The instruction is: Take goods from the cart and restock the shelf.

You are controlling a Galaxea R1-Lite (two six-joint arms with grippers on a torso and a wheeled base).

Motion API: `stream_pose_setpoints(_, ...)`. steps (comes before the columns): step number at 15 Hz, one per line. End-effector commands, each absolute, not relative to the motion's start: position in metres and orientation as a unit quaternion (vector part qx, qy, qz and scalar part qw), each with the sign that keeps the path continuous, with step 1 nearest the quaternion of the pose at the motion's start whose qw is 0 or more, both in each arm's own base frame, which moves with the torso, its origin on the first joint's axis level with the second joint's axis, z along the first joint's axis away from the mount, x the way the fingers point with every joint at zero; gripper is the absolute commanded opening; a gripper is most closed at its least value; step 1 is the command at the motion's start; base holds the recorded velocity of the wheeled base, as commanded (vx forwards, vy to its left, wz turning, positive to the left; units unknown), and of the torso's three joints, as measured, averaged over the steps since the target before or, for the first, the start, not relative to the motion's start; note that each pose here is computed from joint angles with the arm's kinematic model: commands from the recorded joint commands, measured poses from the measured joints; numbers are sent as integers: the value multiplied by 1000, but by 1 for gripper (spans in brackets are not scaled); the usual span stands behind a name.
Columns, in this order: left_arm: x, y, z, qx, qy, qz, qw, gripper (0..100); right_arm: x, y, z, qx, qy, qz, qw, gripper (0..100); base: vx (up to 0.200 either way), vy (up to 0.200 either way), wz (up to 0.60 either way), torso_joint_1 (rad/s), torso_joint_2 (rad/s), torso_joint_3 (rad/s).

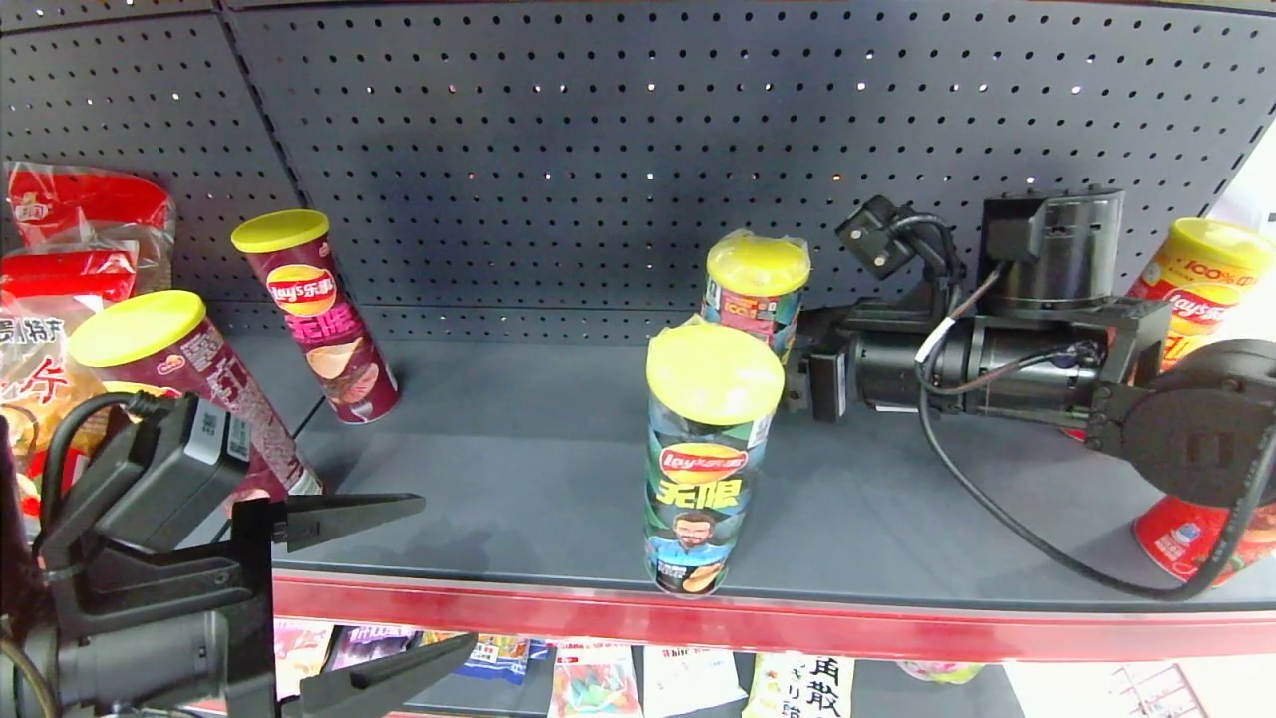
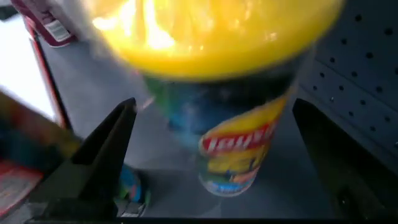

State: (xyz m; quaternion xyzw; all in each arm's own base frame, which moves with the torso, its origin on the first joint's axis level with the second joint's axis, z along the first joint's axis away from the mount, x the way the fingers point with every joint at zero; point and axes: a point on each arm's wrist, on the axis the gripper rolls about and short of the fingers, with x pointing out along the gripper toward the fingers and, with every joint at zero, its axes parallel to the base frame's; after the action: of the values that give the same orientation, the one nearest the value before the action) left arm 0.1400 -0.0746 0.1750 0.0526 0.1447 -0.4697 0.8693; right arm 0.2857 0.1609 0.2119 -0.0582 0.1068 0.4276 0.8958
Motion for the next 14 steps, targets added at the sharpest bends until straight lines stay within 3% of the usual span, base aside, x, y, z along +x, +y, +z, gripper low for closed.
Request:
stream_pose_setpoints(1, 143, -76, 174, 53, 149, -469, 869, 100, 265, 148, 223, -45, 100, 420, 901, 100, 0, 0, 0, 0, 0, 0)
stream_pose_setpoints(5, 148, -78, 170, 59, 157, -461, 871, 100, 246, 125, 219, -30, 116, 379, 918, 100, 0, 0, 0, 0, 0, 0)
stream_pose_setpoints(8, 164, -83, 171, 116, 150, -422, 886, 100, 221, 105, 212, -31, 128, 351, 927, 100, 0, 0, 0, 0, 0, 0)
stream_pose_setpoints(14, 184, -103, 155, 156, 173, -448, 863, 100, 133, 71, 191, -34, 115, 365, 923, 100, 0, 0, 0, 0, 0, 0)
